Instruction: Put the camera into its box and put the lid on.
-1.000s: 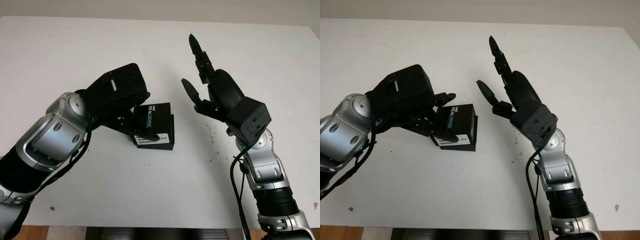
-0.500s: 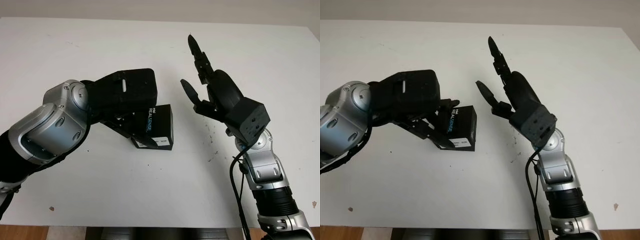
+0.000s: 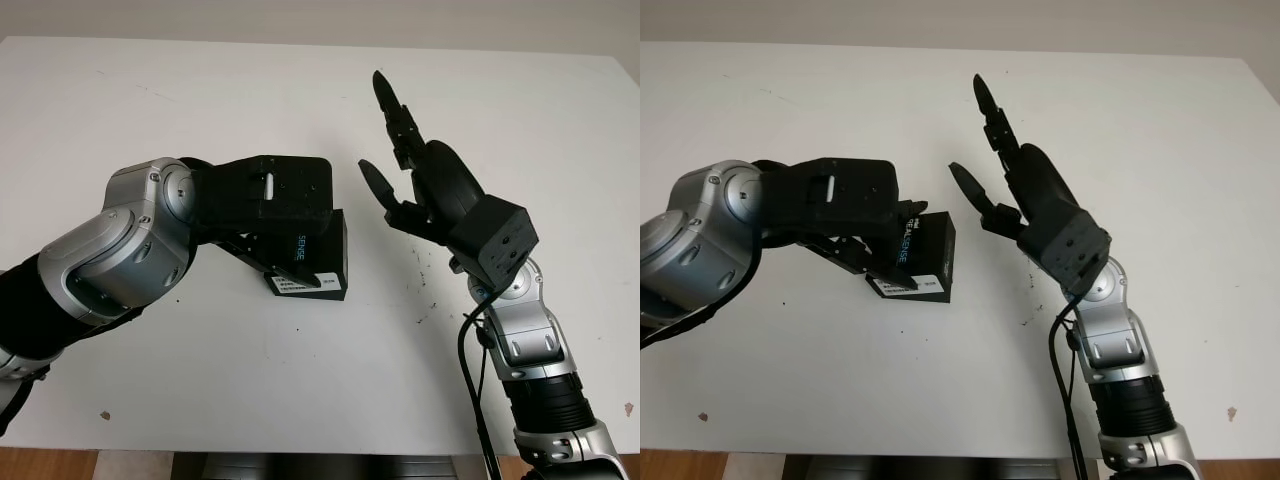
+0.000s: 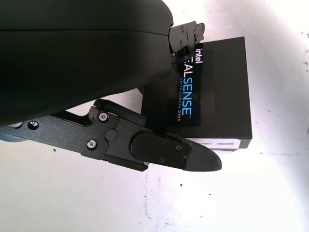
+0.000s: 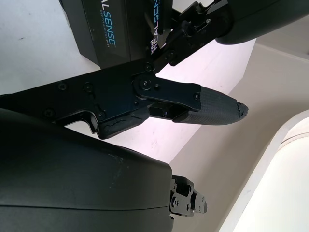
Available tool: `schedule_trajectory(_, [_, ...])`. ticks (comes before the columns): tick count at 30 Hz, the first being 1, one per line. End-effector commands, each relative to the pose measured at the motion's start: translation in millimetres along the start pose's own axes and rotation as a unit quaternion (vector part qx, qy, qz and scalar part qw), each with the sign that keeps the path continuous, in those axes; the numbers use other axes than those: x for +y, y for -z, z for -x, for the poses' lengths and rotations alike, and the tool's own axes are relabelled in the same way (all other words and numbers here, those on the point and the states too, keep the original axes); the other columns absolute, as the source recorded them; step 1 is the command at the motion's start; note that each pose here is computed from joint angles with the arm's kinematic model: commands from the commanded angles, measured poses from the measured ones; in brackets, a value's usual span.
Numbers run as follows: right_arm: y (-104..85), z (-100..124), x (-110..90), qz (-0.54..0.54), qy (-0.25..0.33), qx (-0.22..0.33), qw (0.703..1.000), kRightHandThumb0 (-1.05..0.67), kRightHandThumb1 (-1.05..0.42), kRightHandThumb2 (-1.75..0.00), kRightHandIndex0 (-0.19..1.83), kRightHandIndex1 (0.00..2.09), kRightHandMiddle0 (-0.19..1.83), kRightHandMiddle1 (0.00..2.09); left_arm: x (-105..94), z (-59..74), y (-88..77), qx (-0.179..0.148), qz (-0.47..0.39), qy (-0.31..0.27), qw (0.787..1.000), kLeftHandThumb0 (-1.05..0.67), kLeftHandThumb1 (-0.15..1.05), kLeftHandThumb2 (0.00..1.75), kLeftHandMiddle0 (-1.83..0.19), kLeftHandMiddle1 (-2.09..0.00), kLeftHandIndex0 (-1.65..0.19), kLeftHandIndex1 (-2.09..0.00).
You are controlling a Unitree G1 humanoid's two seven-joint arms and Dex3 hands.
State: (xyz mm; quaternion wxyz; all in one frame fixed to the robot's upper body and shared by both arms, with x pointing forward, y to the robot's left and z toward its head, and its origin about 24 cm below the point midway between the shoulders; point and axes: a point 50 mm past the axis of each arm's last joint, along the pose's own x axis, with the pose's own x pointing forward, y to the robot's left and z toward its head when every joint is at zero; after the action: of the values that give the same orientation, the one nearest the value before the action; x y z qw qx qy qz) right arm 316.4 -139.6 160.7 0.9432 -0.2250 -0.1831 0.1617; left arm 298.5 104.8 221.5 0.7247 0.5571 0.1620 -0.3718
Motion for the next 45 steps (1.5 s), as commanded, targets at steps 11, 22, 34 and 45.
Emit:
schedule_trajectory(11, [-0.9, -1, 1, 0.002, 0.001, 0.002, 1.0, -0.81, -1.05, -0.61, -0.18, 0.05, -0.18, 0.05, -6.0, -3.9, -20.1, -0.045, -0.139, 0.0, 0.989, -0.69, 1.05, 0.34, 0.19, 0.0, 0.19, 0.0])
schedule_trajectory(22, [-0.9, -1, 1, 0.012, -0.002, -0.002, 1.0, -0.81, -1.05, -0.61, -0.16, 0.06, -0.17, 0.06, -18.3, 20.6, -27.2, -0.014, -0.556, -0.135, 0.82, -0.85, 1.05, 0.63, 0.19, 0.0, 0.19, 0.0])
schedule_trajectory(34, [-0.8, 1, -1, 0.003, -0.003, -0.003, 1.0, -0.81, -1.05, -0.62, -0.17, 0.05, -0.17, 0.05, -23.0, 26.9, -15.7, 0.031, -0.599, -0.15, 0.786, -0.94, 1.05, 0.76, 0.19, 0.0, 0.19, 0.0])
schedule_trajectory(45, [0.9, 1, -8, -0.001, 0.004, -0.004, 1.0, -0.8, -1.05, -0.61, -0.19, 0.05, -0.18, 0.05, 12.0, 39.4, 5.8, -0.135, -0.283, -0.196, 0.929, -0.95, 1.05, 0.84, 0.19, 0.0, 0.19, 0.0])
